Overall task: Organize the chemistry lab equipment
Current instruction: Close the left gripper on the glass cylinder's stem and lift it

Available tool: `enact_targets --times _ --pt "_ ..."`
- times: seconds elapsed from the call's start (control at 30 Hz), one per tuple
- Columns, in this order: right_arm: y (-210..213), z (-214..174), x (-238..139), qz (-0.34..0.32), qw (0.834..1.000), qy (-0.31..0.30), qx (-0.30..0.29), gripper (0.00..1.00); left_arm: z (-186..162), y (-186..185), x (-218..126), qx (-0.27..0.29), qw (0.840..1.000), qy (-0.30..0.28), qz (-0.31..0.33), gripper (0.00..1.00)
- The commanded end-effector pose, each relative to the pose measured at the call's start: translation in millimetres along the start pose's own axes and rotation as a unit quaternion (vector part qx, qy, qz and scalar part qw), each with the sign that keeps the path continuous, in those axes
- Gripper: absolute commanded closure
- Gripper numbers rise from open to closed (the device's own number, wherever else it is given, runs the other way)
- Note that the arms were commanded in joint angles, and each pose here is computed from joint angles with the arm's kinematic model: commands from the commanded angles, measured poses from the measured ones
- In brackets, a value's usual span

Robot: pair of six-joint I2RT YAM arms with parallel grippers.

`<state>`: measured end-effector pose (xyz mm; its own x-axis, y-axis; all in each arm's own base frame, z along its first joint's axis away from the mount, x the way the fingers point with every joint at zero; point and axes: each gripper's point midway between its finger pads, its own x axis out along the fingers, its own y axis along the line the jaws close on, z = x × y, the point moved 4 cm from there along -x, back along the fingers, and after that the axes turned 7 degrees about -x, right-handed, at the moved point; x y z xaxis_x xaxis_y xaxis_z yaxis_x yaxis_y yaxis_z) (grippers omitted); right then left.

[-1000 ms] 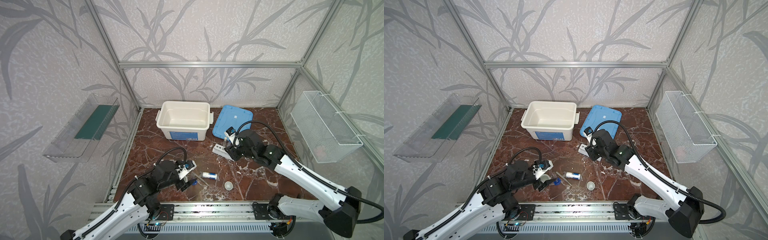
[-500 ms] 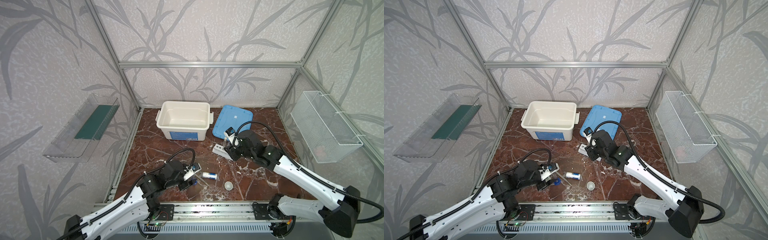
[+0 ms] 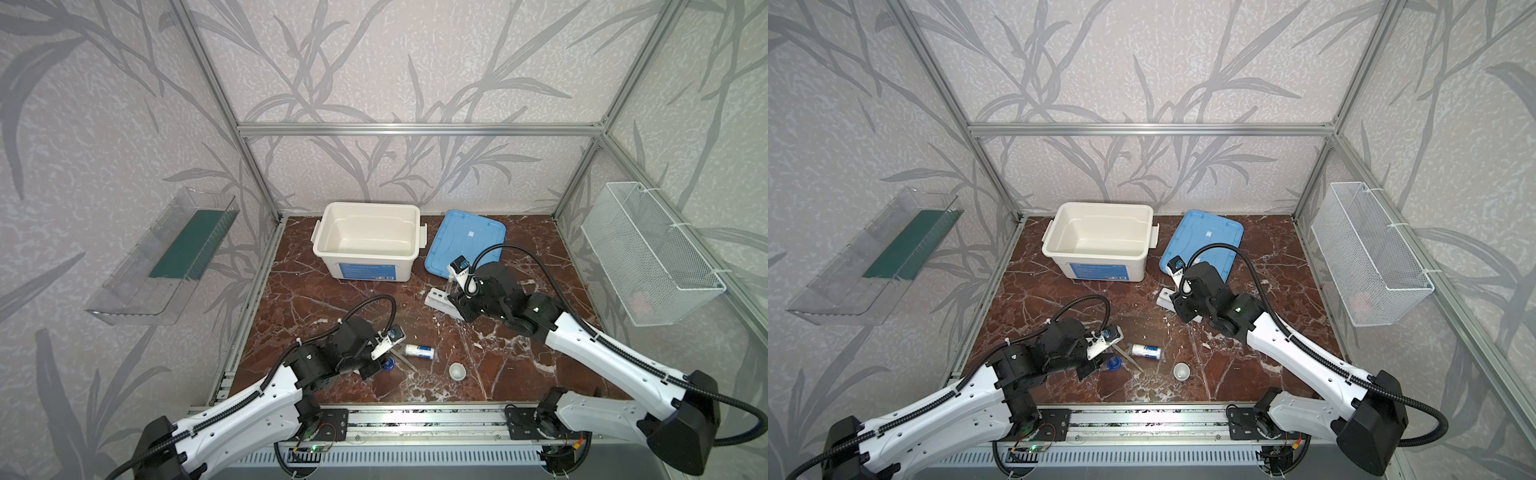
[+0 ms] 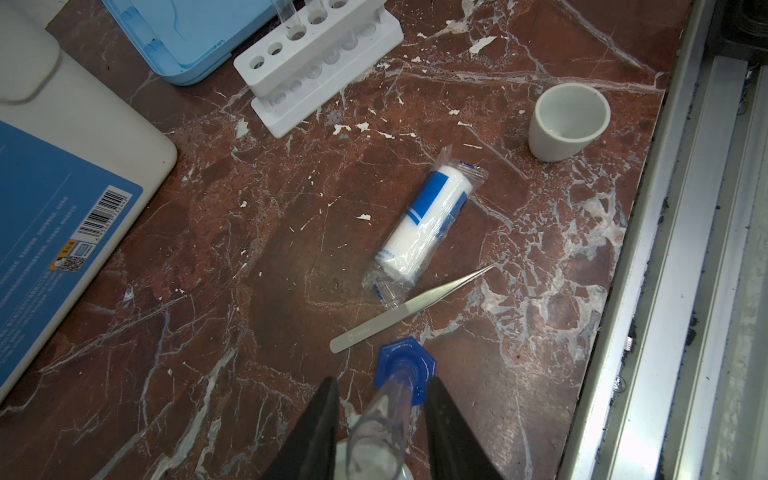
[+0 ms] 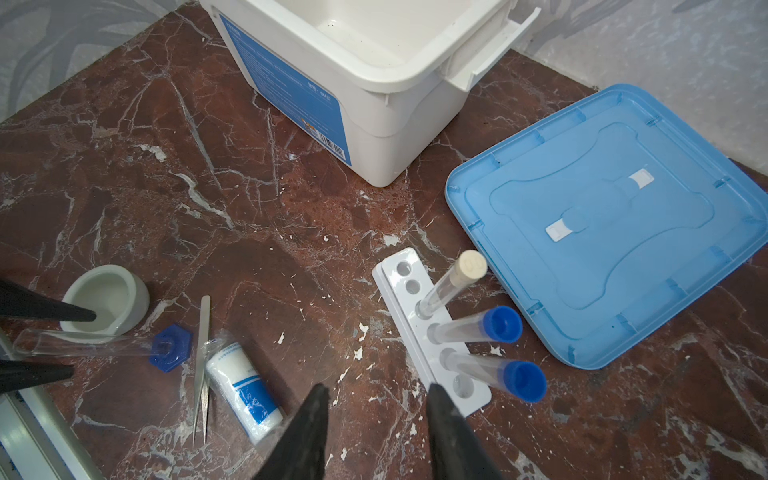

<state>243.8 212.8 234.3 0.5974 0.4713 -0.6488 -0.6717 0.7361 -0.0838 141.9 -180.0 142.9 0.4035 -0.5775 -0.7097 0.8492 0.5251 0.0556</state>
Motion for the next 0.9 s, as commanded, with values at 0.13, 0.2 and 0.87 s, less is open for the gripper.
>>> enact_targets --times 0.13,0.2,0.87 --pt "-1.3 -0.9 1.8 -0.010 1.000 -0.004 0.000 0.62 12.1 1.0 -4.4 0.007 1.000 -0.019 0.002 0.72" --pt "-1.7 -1.2 1.1 -0.011 1.000 -0.005 0.001 0.62 12.5 1.0 -4.7 0.007 1.000 -0.021 0.003 0.76" --pt "-3.4 7.5 -6.5 -0.014 1.000 -0.016 0.001 0.64 40.0 17.7 -21.9 -0.030 0.997 -0.052 0.056 0.93"
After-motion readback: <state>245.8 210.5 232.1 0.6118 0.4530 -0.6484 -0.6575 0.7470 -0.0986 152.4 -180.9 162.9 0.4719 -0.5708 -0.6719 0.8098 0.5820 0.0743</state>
